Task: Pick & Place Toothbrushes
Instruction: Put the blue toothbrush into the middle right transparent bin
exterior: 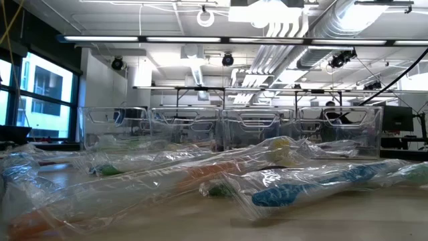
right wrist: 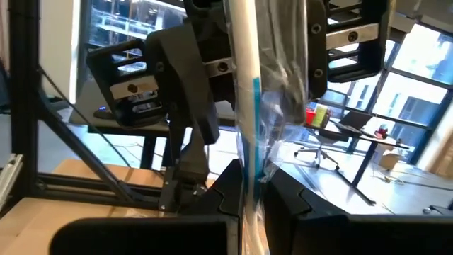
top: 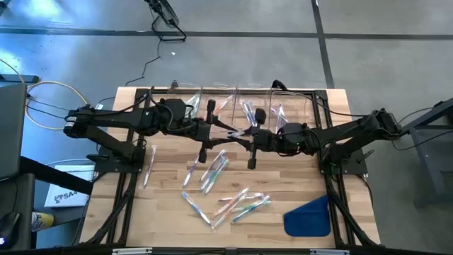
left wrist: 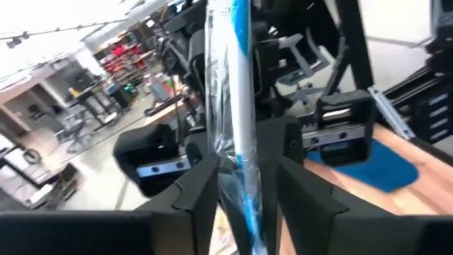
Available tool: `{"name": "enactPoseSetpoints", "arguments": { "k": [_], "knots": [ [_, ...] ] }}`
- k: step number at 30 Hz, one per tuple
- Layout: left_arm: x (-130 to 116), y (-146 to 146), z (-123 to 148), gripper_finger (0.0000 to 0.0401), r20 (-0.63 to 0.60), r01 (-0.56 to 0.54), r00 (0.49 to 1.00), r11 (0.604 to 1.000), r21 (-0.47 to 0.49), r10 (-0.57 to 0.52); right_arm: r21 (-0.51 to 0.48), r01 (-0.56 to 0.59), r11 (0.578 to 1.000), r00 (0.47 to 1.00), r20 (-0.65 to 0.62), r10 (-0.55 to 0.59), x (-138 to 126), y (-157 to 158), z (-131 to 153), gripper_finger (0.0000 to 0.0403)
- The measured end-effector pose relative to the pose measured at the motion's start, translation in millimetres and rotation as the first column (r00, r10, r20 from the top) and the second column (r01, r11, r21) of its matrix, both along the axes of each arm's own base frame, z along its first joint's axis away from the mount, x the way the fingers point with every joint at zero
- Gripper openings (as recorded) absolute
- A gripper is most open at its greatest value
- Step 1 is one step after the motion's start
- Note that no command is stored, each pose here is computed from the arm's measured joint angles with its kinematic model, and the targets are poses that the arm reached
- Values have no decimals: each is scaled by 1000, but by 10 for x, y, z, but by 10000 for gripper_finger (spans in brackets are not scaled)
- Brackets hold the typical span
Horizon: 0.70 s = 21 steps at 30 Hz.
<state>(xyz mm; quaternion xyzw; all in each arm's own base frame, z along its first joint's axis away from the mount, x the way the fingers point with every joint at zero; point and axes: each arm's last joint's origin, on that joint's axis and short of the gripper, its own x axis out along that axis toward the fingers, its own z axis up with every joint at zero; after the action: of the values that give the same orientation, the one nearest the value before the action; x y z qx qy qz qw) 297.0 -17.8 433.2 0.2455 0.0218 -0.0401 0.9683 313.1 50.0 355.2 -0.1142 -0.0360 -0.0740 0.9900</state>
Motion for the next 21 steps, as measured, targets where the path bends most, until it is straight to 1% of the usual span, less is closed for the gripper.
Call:
{"name": "enactPoseSetpoints", "arguments": {
  "k": [1, 2, 5, 7, 9, 11, 14, 16, 19, 21],
  "knots": [
    [-8, 5, 4, 144, 1, -12, 1000, 1000, 13, 12, 1, 12, 1000, 1000, 0, -12, 0, -3, 0, 19],
    [-35, 9, 12, 149, -4, -17, 1000, 999, 47, 17, 2, 30, 1000, 1000, -2, -30, -1, -9, -1, 19],
    [-173, 32, 51, 155, -26, -49, 998, 983, 177, 55, 6, 84, 996, 996, -28, -84, -28, -27, -6, 19],
    [-300, 56, 82, 156, -49, -98, 993, 969, 225, 112, 33, 114, 993, 993, -32, -113, -38, -41, -5, 19],
    [-415, 74, 121, 156, -56, -132, 987, 958, 254, 151, 43, 153, 987, 988, -40, -152, -67, -70, 8, 19],
    [-535, 91, 161, 157, -59, -162, 981, 950, 268, 184, 49, 180, 982, 983, -39, -179, -72, -97, 13, 19],
    [-695, 115, 181, 157, -90, -201, 968, 938, 283, 235, 94, 250, 964, 968, -51, -246, -70, -178, -5, 19],
    [-784, 128, 145, 157, -148, -212, 953, 932, 293, 264, 130, 302, 944, 952, -84, -293, -64, -280, -47, 19],
    [-874, 142, 63, 157, -247, -226, 922, 932, 283, 298, 220, 364, 905, 928, -164, -333, -60, -485, -148, 19],
    [-912, 144, 3, 157, -312, -218, 900, 935, 279, 303, 290, 412, 864, 907, -216, -360, -70, -651, -216, 19]
  ]
}}
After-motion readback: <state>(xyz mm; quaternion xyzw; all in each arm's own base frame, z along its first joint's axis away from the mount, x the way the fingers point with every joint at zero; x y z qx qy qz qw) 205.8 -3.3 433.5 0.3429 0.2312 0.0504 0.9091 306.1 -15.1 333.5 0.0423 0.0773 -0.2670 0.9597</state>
